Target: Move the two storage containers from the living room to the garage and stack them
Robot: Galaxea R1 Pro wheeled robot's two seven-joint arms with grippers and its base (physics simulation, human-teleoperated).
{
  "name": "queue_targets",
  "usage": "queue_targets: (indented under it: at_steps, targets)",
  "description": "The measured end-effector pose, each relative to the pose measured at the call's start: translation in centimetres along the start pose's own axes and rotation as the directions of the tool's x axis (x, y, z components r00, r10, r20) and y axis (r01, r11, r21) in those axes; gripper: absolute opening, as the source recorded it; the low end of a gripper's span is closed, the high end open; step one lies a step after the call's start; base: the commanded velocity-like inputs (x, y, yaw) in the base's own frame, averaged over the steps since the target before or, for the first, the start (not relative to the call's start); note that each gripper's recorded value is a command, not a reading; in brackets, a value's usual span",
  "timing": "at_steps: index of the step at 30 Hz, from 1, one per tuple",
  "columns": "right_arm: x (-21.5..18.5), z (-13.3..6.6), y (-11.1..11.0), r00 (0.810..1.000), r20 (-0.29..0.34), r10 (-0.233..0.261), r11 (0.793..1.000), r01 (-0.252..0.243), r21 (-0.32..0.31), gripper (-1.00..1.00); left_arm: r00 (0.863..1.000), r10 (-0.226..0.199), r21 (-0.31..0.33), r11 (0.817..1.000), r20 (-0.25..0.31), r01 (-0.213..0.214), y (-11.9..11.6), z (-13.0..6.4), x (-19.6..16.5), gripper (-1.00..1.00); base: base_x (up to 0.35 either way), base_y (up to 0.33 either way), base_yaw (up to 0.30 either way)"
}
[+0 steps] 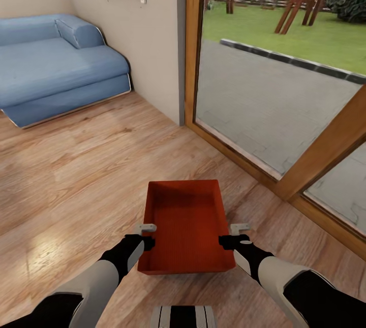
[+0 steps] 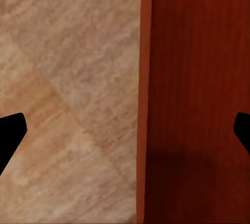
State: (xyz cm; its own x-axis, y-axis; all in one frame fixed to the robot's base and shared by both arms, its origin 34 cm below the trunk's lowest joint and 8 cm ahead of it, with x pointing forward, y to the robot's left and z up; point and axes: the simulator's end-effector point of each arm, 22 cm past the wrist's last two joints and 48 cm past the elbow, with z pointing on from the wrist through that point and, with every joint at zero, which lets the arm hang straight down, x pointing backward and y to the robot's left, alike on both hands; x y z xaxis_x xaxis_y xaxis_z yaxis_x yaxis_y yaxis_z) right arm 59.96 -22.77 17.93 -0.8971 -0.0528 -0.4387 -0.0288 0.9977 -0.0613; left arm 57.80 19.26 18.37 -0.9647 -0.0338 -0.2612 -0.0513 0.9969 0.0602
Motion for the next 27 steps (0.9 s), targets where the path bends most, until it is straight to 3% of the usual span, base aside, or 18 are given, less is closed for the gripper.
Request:
queue_targets:
  at_steps: [27]
  targets:
    - [0.42,0.47,0.82,1.0,0.0,0.003,1.0,-0.003,-0.01,1.0,1.0,-0.001,0.0,1.0,0.002,0.001,-0.01,0.59,0.27,1.0,0.0,0.0,0.0]
